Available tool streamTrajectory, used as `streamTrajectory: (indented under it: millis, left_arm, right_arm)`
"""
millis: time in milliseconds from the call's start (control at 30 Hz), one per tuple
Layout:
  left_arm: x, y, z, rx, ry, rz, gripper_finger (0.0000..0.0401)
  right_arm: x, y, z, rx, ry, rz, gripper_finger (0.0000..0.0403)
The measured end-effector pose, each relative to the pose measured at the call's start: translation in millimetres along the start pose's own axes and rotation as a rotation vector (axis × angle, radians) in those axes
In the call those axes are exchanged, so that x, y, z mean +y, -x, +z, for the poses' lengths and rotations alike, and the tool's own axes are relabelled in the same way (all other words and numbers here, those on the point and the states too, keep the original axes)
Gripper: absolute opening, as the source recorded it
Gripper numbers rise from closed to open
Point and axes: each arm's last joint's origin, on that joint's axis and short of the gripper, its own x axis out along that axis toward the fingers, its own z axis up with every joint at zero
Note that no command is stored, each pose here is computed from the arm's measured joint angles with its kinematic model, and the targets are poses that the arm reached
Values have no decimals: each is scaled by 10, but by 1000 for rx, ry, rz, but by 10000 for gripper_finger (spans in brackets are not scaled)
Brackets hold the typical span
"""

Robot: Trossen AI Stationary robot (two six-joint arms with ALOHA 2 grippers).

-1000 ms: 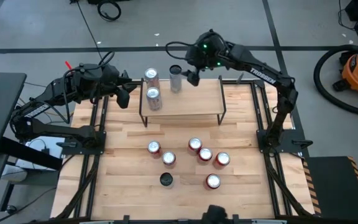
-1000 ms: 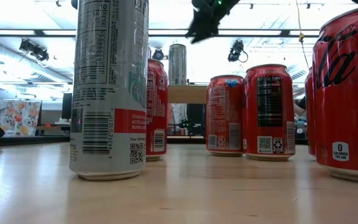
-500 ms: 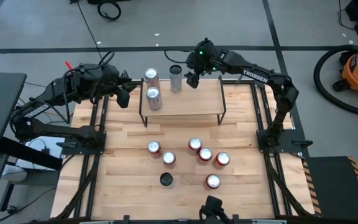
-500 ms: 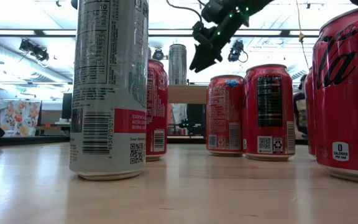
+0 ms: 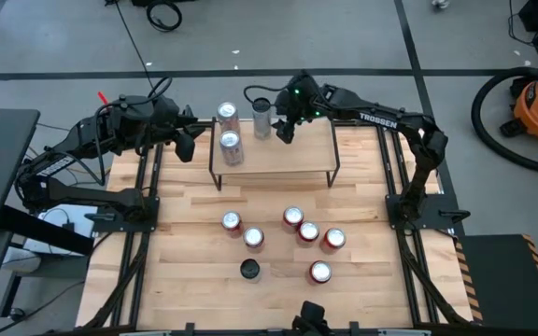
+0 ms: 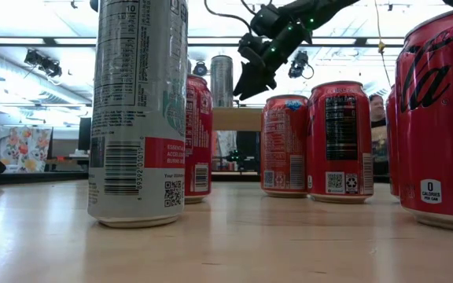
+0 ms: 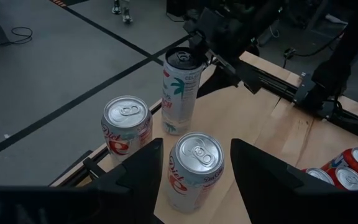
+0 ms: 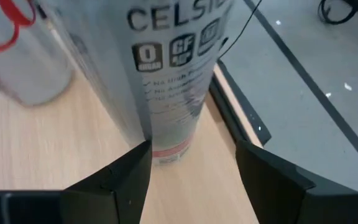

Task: Place canned beverage on shelf
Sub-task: Put the top white and pink soda can on the shelf, then put the white and pink soda can aligned with the other white and pink soda can on the shelf

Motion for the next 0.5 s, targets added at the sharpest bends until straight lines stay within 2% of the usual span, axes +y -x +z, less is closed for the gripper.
streamTrajectory:
  millis: [233,367,500]
  left_arm:
    - [0,0,0,0,4,0,198]
    - [-18,1,-4,17,49,-62,198]
    - [-76,10,-5,24,72,-138,198]
  right_arm:
    - [-6,1,18,-19,-8,-4,243]
    - [62,83,-53,125,-39,23,242]
    - [268,299,-28,201,-4,62,240]
